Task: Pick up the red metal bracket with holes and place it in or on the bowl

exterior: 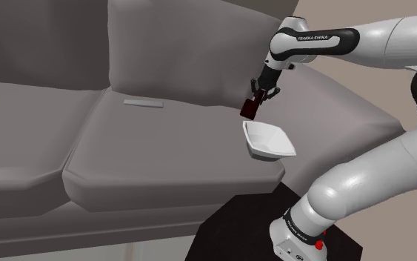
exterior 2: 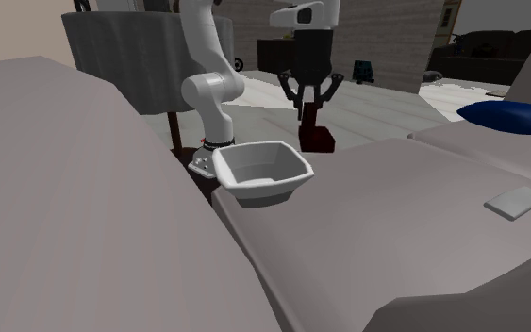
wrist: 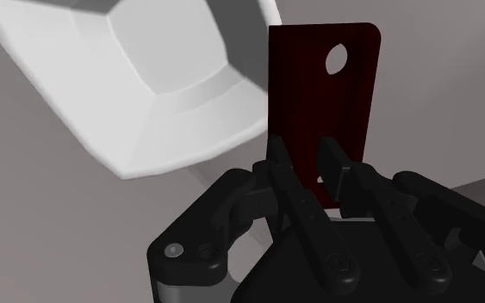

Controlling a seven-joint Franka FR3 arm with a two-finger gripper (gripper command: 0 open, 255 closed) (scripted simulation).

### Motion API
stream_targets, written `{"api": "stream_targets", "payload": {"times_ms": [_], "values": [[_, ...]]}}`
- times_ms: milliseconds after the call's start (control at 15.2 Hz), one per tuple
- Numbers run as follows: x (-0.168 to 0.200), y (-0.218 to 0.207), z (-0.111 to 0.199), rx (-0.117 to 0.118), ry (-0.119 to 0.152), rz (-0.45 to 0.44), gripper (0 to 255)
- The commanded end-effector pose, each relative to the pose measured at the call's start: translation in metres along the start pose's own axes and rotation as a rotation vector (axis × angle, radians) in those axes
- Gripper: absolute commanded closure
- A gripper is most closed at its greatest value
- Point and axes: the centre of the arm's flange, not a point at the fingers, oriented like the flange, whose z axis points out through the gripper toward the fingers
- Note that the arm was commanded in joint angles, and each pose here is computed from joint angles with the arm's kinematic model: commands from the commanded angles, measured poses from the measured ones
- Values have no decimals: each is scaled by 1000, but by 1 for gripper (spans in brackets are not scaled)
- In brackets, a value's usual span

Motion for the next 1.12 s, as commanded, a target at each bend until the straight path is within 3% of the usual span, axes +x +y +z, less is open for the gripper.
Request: {"api": "stream_targets", "payload": {"times_ms": [0,594,1056], "values": [[-9,26,0,0,0,-1,255],[-35,138,-7,0,0,-1,255],[-36,139,30,0,0,-1,255]]}}
